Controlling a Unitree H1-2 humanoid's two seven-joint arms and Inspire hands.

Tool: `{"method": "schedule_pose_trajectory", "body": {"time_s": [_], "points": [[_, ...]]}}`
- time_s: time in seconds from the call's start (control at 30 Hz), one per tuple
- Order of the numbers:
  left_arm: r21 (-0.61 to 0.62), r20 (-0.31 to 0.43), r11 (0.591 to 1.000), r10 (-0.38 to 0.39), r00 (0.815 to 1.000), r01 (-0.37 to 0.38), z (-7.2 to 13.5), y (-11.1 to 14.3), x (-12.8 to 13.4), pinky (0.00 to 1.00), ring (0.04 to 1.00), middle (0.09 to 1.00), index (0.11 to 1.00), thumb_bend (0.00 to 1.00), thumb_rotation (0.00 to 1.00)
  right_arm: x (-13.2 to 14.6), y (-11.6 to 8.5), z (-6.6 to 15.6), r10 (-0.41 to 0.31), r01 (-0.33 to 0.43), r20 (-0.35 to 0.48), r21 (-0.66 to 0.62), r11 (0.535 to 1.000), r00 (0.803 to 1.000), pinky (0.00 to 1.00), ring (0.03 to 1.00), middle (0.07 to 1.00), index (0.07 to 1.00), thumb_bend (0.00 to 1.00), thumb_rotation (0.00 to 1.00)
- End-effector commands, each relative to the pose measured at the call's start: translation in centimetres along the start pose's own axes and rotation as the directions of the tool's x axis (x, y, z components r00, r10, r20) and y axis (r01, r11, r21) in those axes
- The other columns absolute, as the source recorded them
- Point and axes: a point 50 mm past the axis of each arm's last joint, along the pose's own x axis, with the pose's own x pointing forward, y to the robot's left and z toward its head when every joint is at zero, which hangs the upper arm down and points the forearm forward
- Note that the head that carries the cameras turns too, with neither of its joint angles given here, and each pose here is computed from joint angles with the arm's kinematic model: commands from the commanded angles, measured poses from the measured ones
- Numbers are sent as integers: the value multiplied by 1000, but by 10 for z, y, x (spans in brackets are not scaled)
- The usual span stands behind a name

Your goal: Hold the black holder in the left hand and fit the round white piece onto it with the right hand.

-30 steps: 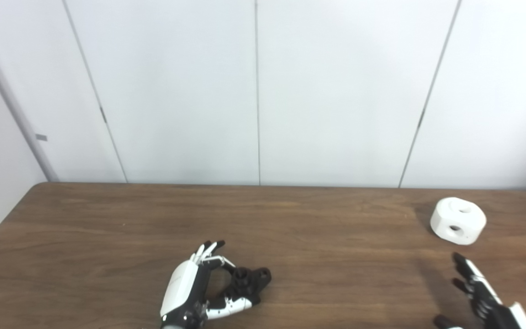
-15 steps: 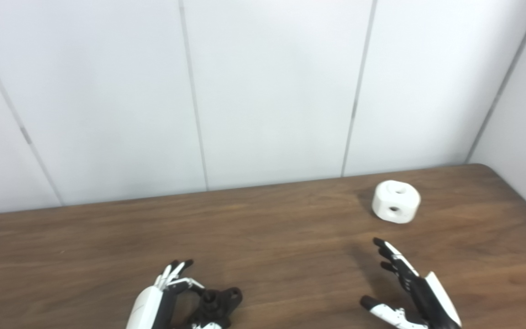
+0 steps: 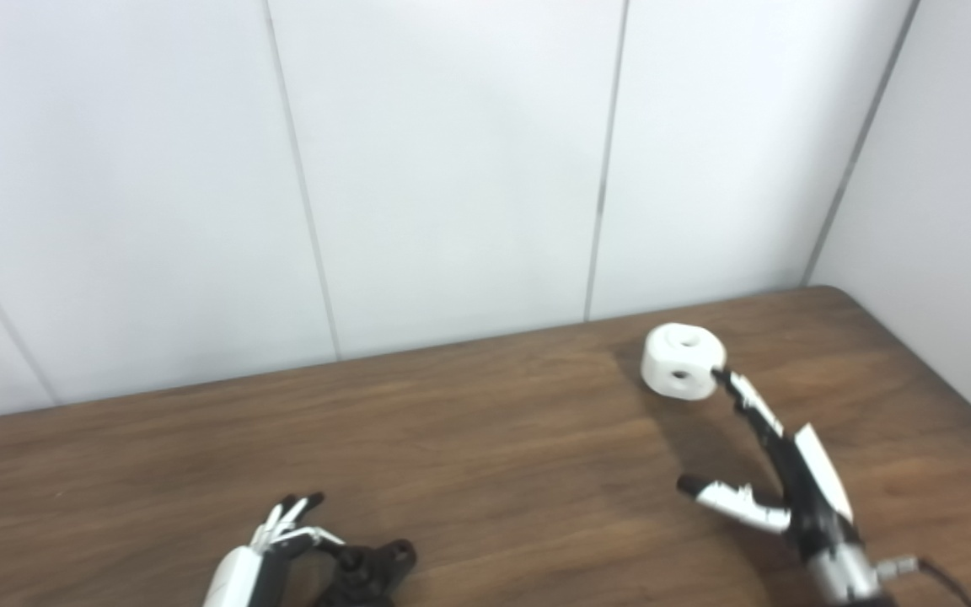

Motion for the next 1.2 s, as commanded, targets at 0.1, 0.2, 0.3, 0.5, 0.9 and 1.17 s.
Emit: {"method": "schedule_pose_trajectory", "body": {"time_s": [0.1, 0.2, 0.3, 0.5, 0.9, 1.17], "points": [[63, -32, 998, -9, 999, 11, -16, 9, 0, 1000, 1000, 932, 482, 517, 37, 34, -19, 40, -55, 61, 124, -46, 997, 991, 924, 965, 962, 903, 987, 655], [69, -29, 998, -10, 1000, 12, -18, 13, 0, 1000, 1000, 929, 482, 517, 36, 45, -24, 74, -68, 79, 140, -74, 994, 988, 939, 980, 971, 900, 977, 634], [66, -28, 998, -10, 1000, 12, -21, 15, 0, 1000, 1000, 929, 482, 516, 36, 54, -29, 97, -75, 85, 123, -78, 993, 990, 976, 994, 976, 896, 944, 561], [56, -32, 998, -9, 999, 11, -27, 18, 0, 1000, 1000, 934, 482, 516, 34, 73, -38, 118, -66, 73, 82, -83, 994, 994, 1000, 1000, 998, 902, 923, 472], [51, -30, 999, -8, 1000, 9, -30, 19, 1, 1000, 1000, 933, 482, 515, 34, 103, -49, 114, 0, 0, 3, -146, 989, 1000, 998, 1000, 1000, 907, 997, 505], [52, -25, 999, -7, 1000, 9, -31, 20, 1, 1000, 1000, 933, 482, 515, 35, 118, -55, 108, 61, -79, -91, -204, 976, 994, 984, 1000, 1000, 892, 1000, 484]]}}
